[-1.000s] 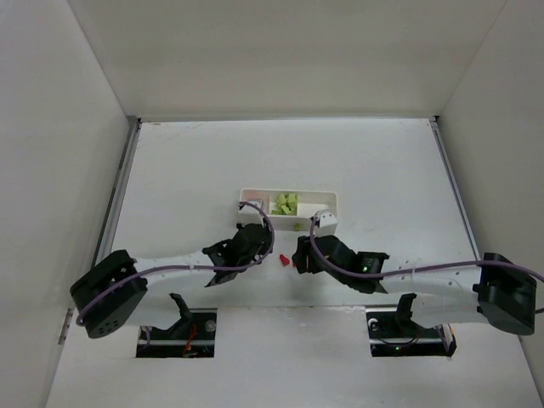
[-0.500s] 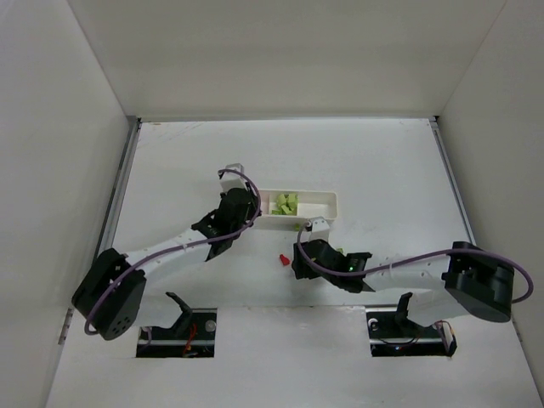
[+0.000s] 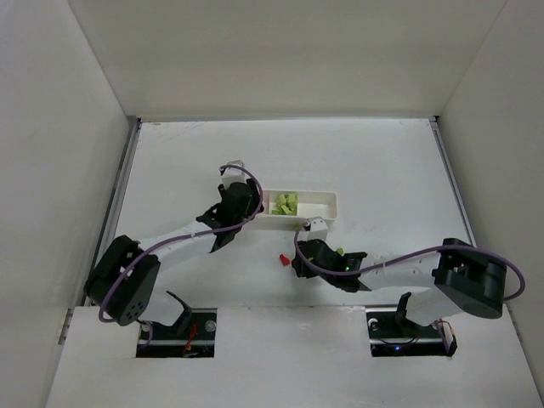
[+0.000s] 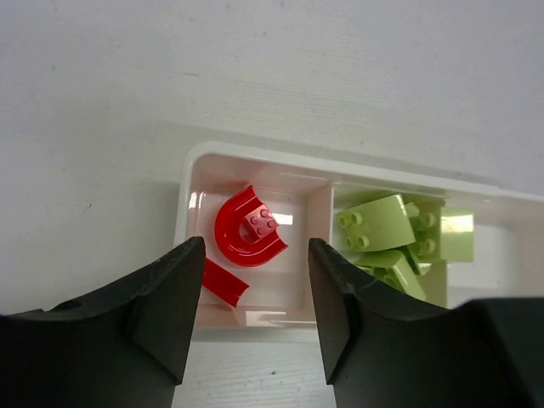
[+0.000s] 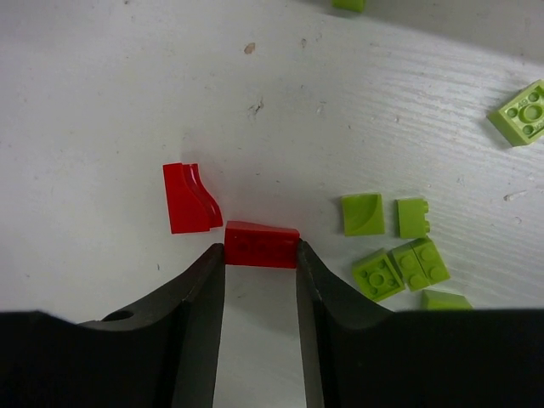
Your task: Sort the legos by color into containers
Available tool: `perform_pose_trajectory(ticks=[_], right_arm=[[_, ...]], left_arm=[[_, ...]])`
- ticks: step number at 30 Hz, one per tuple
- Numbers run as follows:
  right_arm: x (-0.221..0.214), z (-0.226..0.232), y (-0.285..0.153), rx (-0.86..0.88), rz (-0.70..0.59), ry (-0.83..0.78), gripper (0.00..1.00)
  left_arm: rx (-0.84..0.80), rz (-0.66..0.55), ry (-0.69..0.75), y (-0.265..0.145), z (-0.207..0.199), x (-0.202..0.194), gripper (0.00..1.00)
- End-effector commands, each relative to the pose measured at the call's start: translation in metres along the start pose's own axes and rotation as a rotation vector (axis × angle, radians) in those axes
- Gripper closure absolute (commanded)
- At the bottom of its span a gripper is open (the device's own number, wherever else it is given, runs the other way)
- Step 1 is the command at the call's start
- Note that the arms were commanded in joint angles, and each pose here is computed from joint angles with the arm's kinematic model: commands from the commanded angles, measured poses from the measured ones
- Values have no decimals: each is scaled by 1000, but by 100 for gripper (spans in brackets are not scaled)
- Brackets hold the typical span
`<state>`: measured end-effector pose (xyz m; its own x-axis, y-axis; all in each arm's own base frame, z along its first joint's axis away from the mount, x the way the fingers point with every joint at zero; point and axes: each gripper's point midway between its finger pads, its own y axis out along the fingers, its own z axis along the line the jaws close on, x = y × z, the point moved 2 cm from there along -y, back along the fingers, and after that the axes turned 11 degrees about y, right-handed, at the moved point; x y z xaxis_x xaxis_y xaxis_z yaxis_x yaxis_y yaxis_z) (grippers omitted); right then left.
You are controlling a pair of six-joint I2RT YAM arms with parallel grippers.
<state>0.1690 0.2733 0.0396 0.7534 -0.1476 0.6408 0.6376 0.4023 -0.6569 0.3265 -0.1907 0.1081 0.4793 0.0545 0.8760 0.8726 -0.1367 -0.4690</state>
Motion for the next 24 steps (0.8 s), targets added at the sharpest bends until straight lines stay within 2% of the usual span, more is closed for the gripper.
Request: perform_pose_trajectory(ticks=[1, 8, 14, 19, 24], right_arm=[[15, 4, -5, 2, -44, 10, 71], [70, 30, -18, 73, -155, 3, 72], [145, 73, 0, 147, -297, 22, 71], [178, 97, 32, 173, -321, 23, 71], [188, 111, 60, 175, -307, 13, 70]], left_arm=[[-52, -132, -48, -26, -7, 39, 50], [-116, -115, -48, -64, -11, 7, 51], [-27, -79, -63, -80, 18, -36, 51], [-26, -75, -123, -96, 35, -55, 52], [-86, -34, -136, -107, 34, -77, 51]])
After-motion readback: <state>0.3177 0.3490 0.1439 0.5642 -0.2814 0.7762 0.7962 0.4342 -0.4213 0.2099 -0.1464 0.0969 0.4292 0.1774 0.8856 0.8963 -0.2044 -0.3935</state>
